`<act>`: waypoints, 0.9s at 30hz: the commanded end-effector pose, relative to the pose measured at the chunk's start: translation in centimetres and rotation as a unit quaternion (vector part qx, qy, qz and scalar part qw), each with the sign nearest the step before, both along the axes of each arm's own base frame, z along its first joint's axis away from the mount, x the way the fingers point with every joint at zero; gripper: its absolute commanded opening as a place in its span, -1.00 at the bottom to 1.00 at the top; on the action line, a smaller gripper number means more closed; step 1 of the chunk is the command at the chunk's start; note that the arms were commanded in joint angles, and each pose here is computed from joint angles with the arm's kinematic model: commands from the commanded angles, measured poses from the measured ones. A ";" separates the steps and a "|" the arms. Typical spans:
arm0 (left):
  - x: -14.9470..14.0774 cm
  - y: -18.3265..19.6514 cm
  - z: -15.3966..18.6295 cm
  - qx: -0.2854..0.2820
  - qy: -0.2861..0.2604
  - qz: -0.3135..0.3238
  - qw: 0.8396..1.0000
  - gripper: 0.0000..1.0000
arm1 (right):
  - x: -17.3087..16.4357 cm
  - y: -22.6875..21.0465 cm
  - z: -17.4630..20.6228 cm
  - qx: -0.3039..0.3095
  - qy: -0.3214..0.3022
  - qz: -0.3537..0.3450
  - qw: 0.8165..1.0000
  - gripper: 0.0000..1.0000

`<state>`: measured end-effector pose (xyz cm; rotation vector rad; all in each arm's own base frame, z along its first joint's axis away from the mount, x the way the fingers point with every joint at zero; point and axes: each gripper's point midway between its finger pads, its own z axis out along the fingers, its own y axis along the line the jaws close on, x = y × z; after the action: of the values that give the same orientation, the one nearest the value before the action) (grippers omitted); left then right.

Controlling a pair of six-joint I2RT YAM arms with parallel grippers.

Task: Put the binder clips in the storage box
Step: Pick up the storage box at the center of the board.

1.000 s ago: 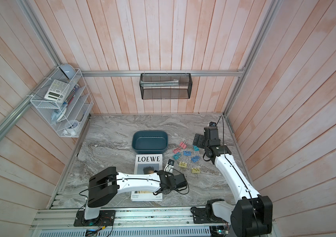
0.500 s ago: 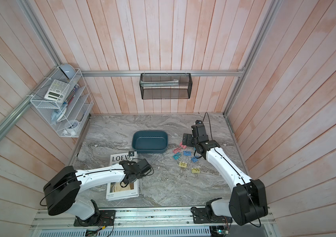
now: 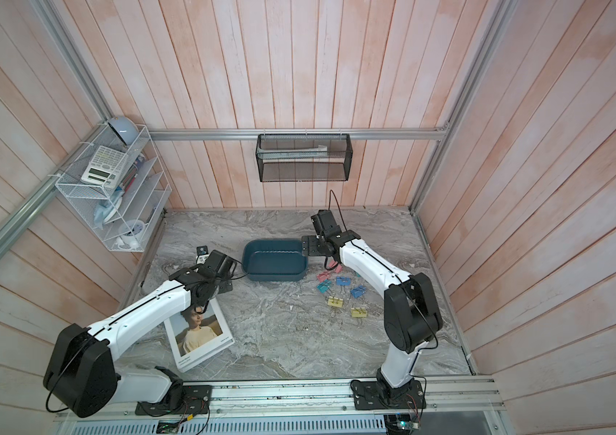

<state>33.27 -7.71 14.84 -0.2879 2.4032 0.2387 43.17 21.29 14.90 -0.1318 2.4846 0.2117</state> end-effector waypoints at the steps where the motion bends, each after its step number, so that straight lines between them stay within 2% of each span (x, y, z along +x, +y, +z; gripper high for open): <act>1: 4.8 -3.9 4.0 -0.040 -0.069 -0.077 0.994 1.00 | 0.0 0.1 -1.5 -0.024 0.044 0.009 0.999 0.90; 4: 8.4 -4.8 2.2 -0.023 -0.043 -0.094 0.994 1.00 | 0.3 0.6 -2.8 -0.030 0.079 0.004 0.996 0.83; 8: 11.5 -5.9 0.1 -0.043 -0.038 -0.118 0.991 1.00 | 0.6 1.2 -4.0 -0.042 0.119 0.015 0.992 0.79; 12: 12.6 -5.7 -2.4 -0.033 -0.002 -0.121 0.992 1.00 | 0.9 1.2 -5.5 -0.059 0.140 0.017 0.988 0.77; 16: 12.4 -6.3 -4.6 -0.057 0.015 -0.124 0.991 0.96 | 0.9 1.2 -6.9 -0.067 0.155 0.017 0.986 0.73; 20: 12.7 -6.8 -6.6 -0.071 0.027 -0.121 0.990 0.64 | 1.1 1.3 -7.6 -0.066 0.160 0.015 0.985 0.58; 21: 12.8 -7.1 -6.9 -0.075 0.028 -0.122 0.989 0.55 | 1.2 1.4 -7.7 -0.066 0.160 0.015 0.985 0.49; 27: 12.7 -7.4 -7.5 -0.083 0.029 -0.126 0.988 0.29 | 1.1 2.1 -8.9 -0.054 0.176 0.015 0.983 0.16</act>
<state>45.41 -14.46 7.06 -0.0594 2.5159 -0.0288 44.49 23.08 6.54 -0.2031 2.8175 0.0996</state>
